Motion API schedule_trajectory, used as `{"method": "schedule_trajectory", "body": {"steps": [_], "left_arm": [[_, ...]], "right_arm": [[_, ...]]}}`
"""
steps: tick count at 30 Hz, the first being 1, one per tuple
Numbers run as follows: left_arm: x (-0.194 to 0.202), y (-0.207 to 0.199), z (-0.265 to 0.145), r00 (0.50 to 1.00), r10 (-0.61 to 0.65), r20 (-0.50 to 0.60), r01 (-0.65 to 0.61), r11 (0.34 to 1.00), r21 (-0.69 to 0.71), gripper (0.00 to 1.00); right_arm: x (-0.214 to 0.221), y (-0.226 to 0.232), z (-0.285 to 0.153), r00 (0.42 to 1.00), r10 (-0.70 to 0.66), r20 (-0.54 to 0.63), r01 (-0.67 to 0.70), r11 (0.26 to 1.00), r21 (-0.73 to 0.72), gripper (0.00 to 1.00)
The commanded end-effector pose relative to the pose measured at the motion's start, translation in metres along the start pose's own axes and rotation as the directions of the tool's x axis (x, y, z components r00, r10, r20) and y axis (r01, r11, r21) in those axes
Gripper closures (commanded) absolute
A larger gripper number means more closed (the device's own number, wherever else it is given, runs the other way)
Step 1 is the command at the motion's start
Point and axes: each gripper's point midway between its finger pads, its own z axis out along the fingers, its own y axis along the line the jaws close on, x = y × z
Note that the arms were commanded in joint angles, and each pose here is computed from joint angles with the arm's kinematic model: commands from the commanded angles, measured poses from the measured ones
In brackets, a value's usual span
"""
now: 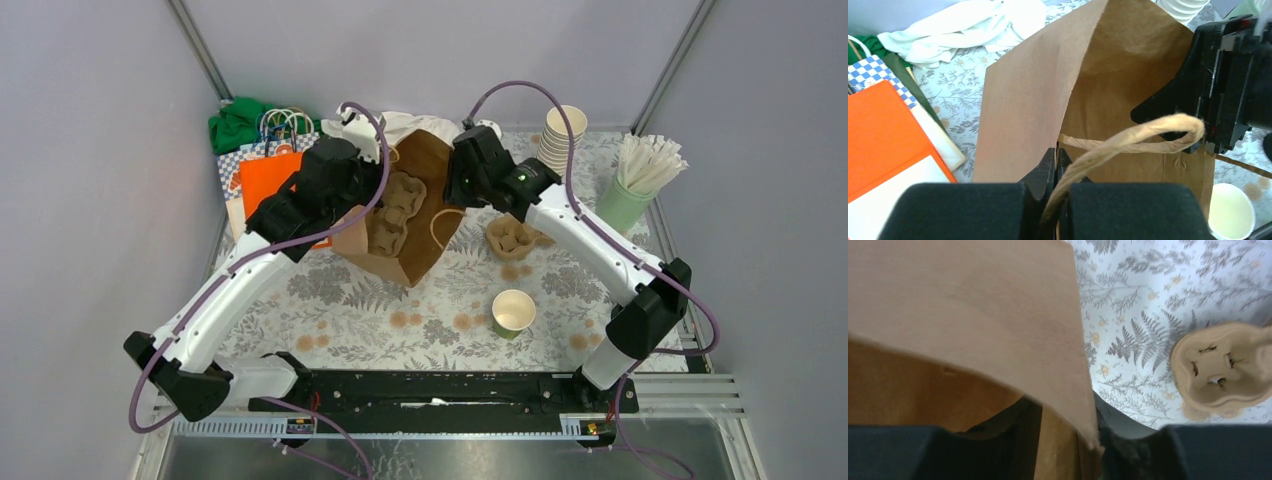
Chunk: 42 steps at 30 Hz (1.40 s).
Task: Pack the takeout coffee
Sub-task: Adjust the cup tray in the takeout bag.
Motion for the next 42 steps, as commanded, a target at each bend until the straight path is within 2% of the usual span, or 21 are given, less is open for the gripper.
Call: {"method": "schedule_trajectory", "body": {"steps": [1, 4, 7, 9, 11, 14, 18, 24, 32, 34, 35, 36, 38, 39, 42], "left_arm": [[-0.042, -0.016, -0.003, 0.995, -0.079, 0.066, 0.074, 0.995, 0.063, 1.00], [-0.046, -0.027, -0.004, 0.994, -0.101, 0.044, 0.095, 0.989, 0.115, 1.00], [-0.042, -0.036, -0.004, 0.992, -0.127, 0.003, 0.125, 0.980, 0.153, 1.00], [-0.035, -0.042, 0.001, 0.988, -0.147, -0.055, 0.154, 0.974, 0.164, 1.00], [-0.027, -0.051, 0.005, 0.978, -0.166, -0.128, 0.188, 0.964, 0.188, 1.00], [-0.016, -0.061, 0.012, 0.959, -0.185, -0.213, 0.228, 0.953, 0.201, 1.00], [-0.008, -0.064, 0.017, 0.944, -0.208, -0.258, 0.261, 0.946, 0.192, 1.00], [-0.005, -0.060, 0.018, 0.908, -0.281, -0.312, 0.326, 0.940, 0.103, 1.00], [-0.003, -0.050, 0.010, 0.854, -0.397, -0.336, 0.413, 0.910, -0.025, 1.00], [0.001, -0.044, 0.009, 0.837, -0.422, -0.349, 0.421, 0.903, -0.081, 1.00], [0.004, -0.043, 0.008, 0.823, -0.440, -0.359, 0.433, 0.895, -0.103, 1.00], [0.007, -0.042, 0.007, 0.812, -0.454, -0.367, 0.441, 0.889, -0.124, 1.00], [0.014, -0.039, 0.004, 0.797, -0.474, -0.373, 0.451, 0.879, -0.154, 1.00], [0.016, -0.036, 0.003, 0.793, -0.487, -0.365, 0.457, 0.873, -0.171, 1.00], [0.017, -0.026, -0.007, 0.792, -0.517, -0.325, 0.471, 0.856, -0.214, 1.00]], "right_arm": [[-0.048, 0.007, -0.053, 0.988, -0.021, 0.156, 0.024, 1.000, -0.014, 0.53], [-0.051, -0.002, -0.071, 0.987, -0.025, 0.160, 0.023, 1.000, 0.014, 0.36], [-0.064, -0.018, -0.093, 0.973, -0.064, 0.221, 0.048, 0.996, 0.080, 0.31], [-0.076, -0.024, -0.112, 0.959, -0.083, 0.272, 0.058, 0.993, 0.100, 0.29], [-0.086, -0.028, -0.130, 0.946, -0.076, 0.315, 0.045, 0.993, 0.106, 0.23], [-0.096, -0.030, -0.151, 0.935, -0.055, 0.349, 0.018, 0.994, 0.108, 0.20], [-0.114, -0.021, -0.172, 0.922, -0.044, 0.384, 0.015, 0.997, 0.077, 0.21], [-0.133, 0.019, -0.181, 0.925, 0.009, 0.380, 0.013, 0.998, -0.056, 0.38], [-0.092, 0.108, -0.158, 0.961, -0.014, 0.275, 0.081, 0.968, -0.235, 0.48], [-0.084, 0.123, -0.158, 0.965, -0.034, 0.262, 0.107, 0.957, -0.269, 0.56], [-0.081, 0.131, -0.159, 0.964, -0.043, 0.262, 0.121, 0.949, -0.290, 0.67], [-0.076, 0.136, -0.158, 0.965, -0.057, 0.257, 0.135, 0.945, -0.298, 0.73], [-0.067, 0.141, -0.152, 0.969, -0.066, 0.239, 0.137, 0.946, -0.294, 0.96], [-0.061, 0.139, -0.147, 0.972, -0.071, 0.224, 0.133, 0.952, -0.276, 1.00], [-0.047, 0.134, -0.139, 0.978, -0.085, 0.191, 0.130, 0.963, -0.238, 1.00]]}}
